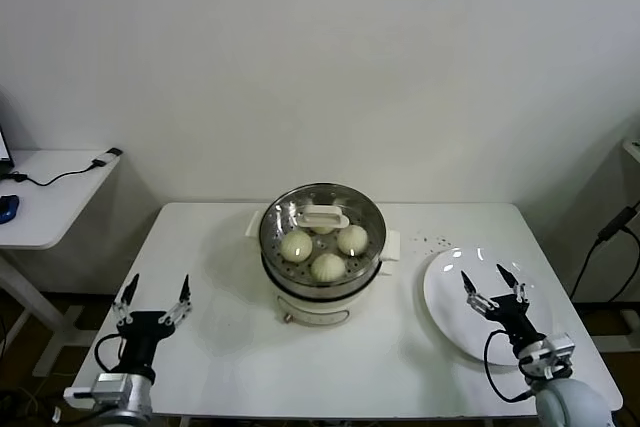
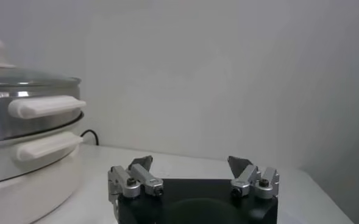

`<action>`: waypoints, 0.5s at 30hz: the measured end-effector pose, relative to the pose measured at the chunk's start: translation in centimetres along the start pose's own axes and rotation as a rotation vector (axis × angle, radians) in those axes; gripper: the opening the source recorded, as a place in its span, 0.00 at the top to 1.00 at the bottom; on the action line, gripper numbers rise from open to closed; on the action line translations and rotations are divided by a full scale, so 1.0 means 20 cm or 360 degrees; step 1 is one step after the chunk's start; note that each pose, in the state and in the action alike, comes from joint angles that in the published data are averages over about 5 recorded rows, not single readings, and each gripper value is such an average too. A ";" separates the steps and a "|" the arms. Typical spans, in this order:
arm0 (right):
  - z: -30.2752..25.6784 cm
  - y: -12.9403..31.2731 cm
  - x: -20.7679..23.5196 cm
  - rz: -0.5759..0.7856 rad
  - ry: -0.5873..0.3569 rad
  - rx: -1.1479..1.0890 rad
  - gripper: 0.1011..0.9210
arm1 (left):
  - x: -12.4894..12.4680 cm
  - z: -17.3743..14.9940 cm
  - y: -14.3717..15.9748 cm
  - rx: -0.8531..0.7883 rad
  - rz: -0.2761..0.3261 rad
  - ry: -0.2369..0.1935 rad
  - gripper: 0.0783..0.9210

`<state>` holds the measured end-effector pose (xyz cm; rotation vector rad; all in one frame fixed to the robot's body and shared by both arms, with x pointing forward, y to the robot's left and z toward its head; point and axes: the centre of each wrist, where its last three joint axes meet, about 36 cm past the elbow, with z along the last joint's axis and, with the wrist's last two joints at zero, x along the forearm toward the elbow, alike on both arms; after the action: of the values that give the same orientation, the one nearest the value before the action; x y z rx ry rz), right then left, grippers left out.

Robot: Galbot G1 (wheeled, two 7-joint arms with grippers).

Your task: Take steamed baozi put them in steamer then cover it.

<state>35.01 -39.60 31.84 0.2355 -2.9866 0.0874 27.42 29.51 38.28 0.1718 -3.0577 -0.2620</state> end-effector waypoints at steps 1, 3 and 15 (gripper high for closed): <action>0.00 0.00 0.01 0.0001 0.0002 -0.0001 0.12 | 0.00 0.00 0.01 0.0005 -0.0004 -0.0003 0.12; 0.00 0.00 0.02 0.0000 0.0008 -0.0001 0.12 | 0.01 0.01 0.01 0.0011 -0.0010 -0.0007 0.12; 0.01 0.01 0.05 -0.0017 0.0017 -0.0005 0.12 | 0.06 0.05 0.02 0.0024 -0.0007 -0.0005 0.12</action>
<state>33.99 -39.51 31.76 0.2495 -2.9746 0.0830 26.16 30.03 37.44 0.1792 -3.0636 -0.2402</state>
